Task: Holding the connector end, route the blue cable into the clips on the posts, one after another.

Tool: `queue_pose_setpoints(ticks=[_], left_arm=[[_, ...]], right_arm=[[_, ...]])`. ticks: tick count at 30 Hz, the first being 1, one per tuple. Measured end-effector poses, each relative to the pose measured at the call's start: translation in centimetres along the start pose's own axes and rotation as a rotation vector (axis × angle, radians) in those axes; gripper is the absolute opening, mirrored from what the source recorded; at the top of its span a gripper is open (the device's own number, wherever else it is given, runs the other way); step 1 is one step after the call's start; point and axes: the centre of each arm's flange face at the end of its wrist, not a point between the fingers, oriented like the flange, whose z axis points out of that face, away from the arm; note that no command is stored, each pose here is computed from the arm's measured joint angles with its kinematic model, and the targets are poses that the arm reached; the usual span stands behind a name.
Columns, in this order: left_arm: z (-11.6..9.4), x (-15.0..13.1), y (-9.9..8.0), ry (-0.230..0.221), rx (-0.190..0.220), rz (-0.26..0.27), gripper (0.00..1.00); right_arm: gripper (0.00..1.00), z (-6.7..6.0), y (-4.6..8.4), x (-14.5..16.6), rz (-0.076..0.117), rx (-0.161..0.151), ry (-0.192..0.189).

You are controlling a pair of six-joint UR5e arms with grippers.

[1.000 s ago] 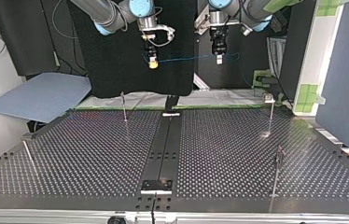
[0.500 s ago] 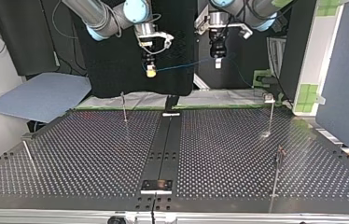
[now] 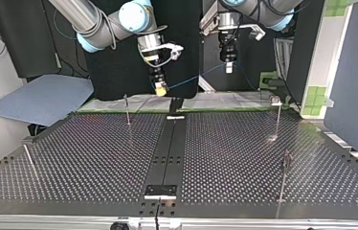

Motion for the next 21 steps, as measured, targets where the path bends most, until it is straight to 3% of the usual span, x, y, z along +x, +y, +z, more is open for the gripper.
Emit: queue_pose_setpoints(ticks=[7, 11, 21], left_arm=[[0.7, -2.0, 1.2, -0.008, -0.021, -0.047, 0.02], [1.6, -3.3, 1.6, -0.018, -0.021, -0.06, 0.02], [5.2, -8.7, 2.2, -0.089, -0.012, -0.095, 0.02]], right_arm=[[0.0, 1.1, -1.0, 5.1, 0.011, 0.054, 0.052], [0.0, 1.3, -1.7, 8.0, 0.027, 0.078, 0.08], [0.0, 2.6, -2.8, 8.2, 0.032, 0.118, 0.07]])
